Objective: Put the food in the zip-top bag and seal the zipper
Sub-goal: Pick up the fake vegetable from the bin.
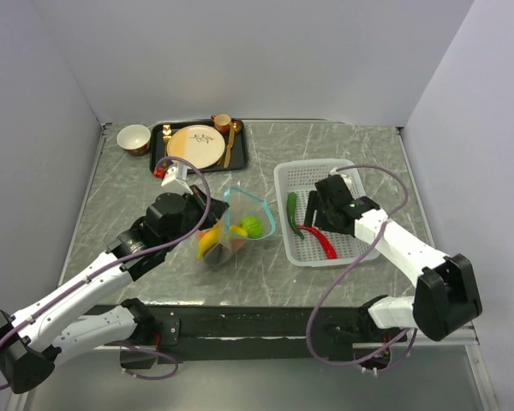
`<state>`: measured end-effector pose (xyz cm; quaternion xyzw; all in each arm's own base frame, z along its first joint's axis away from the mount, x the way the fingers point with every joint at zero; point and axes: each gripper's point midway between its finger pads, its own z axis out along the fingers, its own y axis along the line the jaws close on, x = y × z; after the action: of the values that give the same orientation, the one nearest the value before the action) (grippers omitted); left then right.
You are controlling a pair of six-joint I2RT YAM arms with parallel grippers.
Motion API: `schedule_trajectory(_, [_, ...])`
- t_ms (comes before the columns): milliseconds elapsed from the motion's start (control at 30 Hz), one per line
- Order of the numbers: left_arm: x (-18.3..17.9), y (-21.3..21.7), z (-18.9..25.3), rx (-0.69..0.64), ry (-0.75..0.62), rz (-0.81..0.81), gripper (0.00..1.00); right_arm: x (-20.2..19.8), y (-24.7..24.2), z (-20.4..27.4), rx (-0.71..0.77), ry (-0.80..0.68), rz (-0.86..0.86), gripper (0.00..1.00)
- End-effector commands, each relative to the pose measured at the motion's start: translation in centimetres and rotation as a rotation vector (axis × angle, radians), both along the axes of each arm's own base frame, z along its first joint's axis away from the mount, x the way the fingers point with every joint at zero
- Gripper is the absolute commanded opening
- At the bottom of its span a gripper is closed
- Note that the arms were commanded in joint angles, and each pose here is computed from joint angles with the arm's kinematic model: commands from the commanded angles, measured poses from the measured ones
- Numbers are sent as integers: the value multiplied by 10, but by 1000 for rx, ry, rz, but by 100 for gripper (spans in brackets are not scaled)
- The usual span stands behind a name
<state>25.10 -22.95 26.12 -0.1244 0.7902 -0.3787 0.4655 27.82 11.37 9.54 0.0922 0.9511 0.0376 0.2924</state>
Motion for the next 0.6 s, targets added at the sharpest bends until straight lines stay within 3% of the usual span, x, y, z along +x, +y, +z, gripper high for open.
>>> schedule_trajectory(0, [1, -3, 10, -28, -28, -8, 1, -14, -23, -22, -143, 116, 39, 82])
schedule_trajectory(567, [2, -4, 9, -33, -27, -5, 1, -19, -21, -60, -95, 259, 85, 73])
